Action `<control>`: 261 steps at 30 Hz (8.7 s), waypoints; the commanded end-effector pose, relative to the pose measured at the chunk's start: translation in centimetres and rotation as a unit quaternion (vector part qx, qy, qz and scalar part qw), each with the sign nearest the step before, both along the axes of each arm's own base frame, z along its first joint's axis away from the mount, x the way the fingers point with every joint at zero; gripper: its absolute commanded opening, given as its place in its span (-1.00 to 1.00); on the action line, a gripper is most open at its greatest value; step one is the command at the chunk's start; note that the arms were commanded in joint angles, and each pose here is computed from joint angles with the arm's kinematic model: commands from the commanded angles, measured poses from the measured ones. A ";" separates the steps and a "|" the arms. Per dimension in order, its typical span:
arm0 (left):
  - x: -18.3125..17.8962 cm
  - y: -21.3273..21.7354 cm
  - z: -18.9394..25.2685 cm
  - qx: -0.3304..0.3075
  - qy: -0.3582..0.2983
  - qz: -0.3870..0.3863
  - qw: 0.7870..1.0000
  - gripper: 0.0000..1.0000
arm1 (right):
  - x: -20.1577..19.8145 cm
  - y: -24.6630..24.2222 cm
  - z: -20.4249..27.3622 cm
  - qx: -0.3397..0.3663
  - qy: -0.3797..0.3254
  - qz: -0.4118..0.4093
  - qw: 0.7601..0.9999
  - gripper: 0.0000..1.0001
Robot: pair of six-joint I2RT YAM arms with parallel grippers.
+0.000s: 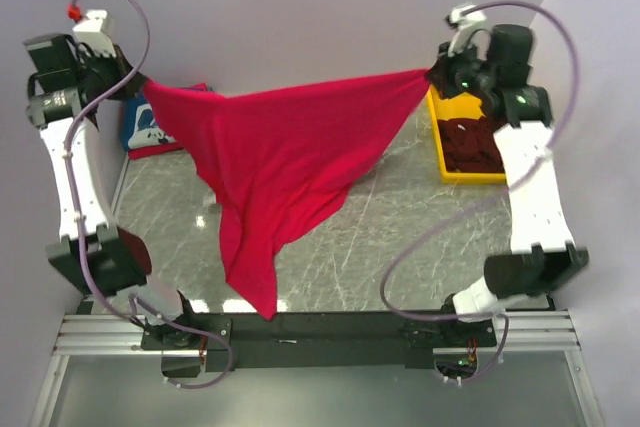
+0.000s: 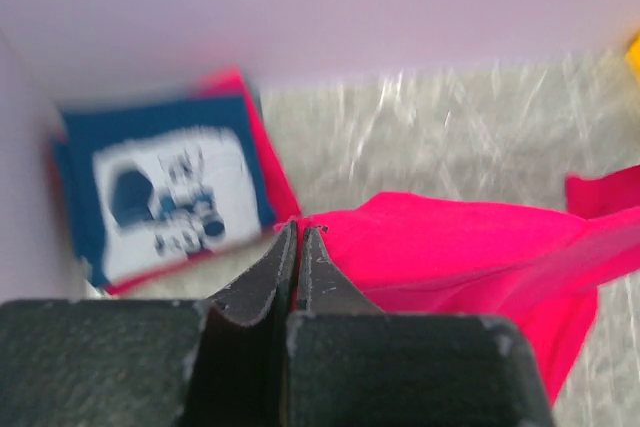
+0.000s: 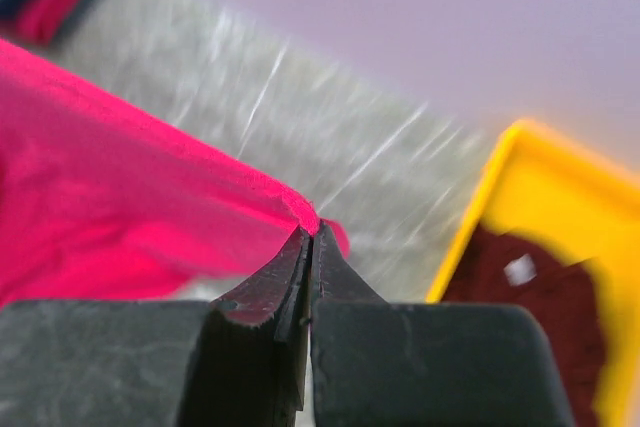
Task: Fold and stack the t-shirts
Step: Flatten the tshirt out, then fold the tshirt
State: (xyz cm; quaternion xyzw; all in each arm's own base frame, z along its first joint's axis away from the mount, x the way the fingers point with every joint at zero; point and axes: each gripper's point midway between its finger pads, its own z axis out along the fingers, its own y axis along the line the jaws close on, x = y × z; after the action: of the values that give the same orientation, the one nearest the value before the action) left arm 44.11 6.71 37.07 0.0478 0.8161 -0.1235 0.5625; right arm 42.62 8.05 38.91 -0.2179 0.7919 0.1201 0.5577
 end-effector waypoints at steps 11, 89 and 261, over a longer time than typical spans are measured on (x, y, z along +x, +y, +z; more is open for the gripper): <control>-20.3 -5.7 24.0 0.110 -0.391 0.068 0.911 -0.99 | -20.2 -5.4 22.4 0.032 -0.443 -0.130 0.886 -1.00; -7.5 -14.8 -19.7 0.125 0.177 -0.036 0.975 -0.99 | 20.4 -2.6 -18.5 -0.092 -0.038 -0.070 0.993 -1.00; -14.2 -14.2 -32.6 0.193 0.466 -0.210 0.838 0.22 | 2.3 -6.0 -31.3 -0.295 0.356 0.044 0.885 -1.00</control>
State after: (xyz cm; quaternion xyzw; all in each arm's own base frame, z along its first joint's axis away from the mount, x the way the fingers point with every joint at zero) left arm 30.24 -8.24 4.81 0.2632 0.9563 -0.1128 0.0591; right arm 43.89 1.63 4.77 -0.3557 0.9278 -0.0321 0.1079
